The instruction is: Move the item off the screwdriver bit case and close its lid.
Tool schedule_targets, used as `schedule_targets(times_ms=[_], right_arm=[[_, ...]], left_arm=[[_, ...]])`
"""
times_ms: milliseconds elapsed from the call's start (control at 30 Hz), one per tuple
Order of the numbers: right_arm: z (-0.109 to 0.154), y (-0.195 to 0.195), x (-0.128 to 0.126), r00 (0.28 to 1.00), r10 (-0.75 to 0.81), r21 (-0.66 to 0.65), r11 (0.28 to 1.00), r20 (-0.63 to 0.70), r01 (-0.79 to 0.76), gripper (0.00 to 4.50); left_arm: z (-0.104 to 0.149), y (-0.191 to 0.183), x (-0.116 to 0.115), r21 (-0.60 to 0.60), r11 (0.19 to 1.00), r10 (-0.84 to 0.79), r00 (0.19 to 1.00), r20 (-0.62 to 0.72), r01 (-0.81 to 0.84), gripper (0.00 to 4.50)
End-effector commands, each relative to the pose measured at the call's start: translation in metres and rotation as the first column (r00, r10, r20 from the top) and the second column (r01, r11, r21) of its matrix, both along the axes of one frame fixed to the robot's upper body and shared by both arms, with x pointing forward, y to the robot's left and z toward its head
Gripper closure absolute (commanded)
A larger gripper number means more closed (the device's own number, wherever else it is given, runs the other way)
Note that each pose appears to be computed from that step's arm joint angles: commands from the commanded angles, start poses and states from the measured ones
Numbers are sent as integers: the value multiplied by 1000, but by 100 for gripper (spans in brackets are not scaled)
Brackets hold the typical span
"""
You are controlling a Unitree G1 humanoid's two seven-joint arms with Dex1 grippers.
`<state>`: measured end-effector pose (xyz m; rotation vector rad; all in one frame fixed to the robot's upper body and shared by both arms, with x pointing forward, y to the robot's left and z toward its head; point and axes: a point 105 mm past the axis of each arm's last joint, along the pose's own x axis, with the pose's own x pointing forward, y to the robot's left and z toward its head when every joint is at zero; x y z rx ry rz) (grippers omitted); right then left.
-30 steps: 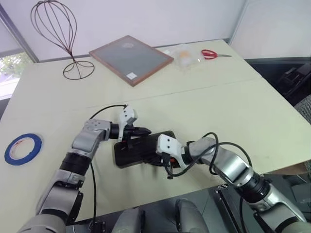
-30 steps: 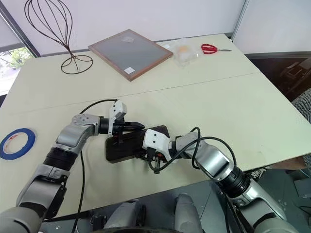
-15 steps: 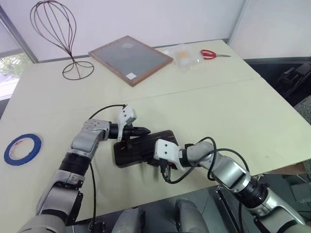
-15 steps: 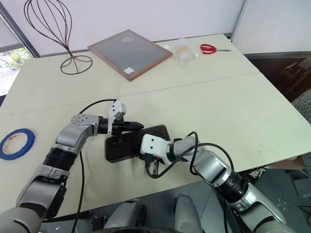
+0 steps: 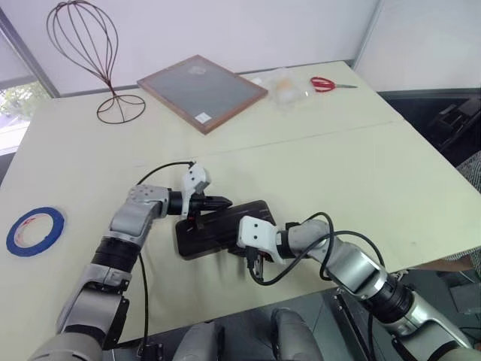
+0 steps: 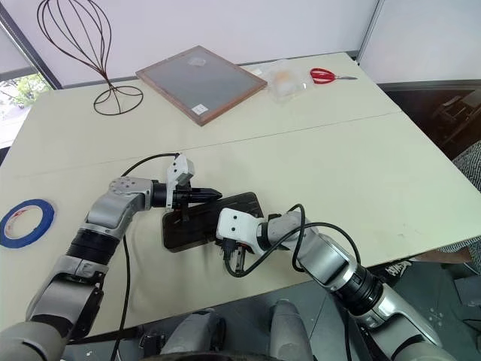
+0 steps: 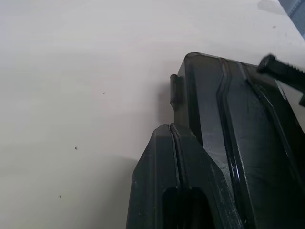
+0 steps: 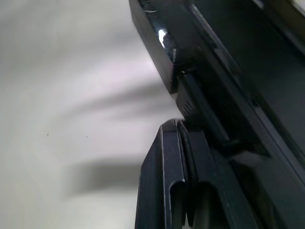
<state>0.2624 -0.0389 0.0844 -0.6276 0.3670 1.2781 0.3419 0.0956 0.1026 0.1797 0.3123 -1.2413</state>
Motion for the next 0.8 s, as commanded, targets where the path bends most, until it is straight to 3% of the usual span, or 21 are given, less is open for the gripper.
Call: schedule_targets(times_ms=[33, 167, 300, 433, 800], right_arm=[[44, -24, 10, 993, -85, 68, 995, 86, 79, 445], [67, -42, -2, 994, -69, 75, 995, 81, 63, 445], [99, -66, 4, 986, -100, 74, 993, 136, 91, 445], [119, -84, 7, 978, -115, 55, 993, 174, 107, 445], [149, -123, 8, 967, -122, 4, 992, 226, 125, 445]], left_arm=[[-3, 0, -12, -5, 999, -43, 998, -39, 42, 450], [27, 12, -10, -42, 999, -2, 1000, 28, 3, 450], [59, 33, -14, -61, 996, 65, 993, 102, -59, 450], [74, 49, -27, -62, 992, 114, 986, 122, -107, 450], [84, 79, -105, -30, 978, 207, 977, 46, -206, 450]])
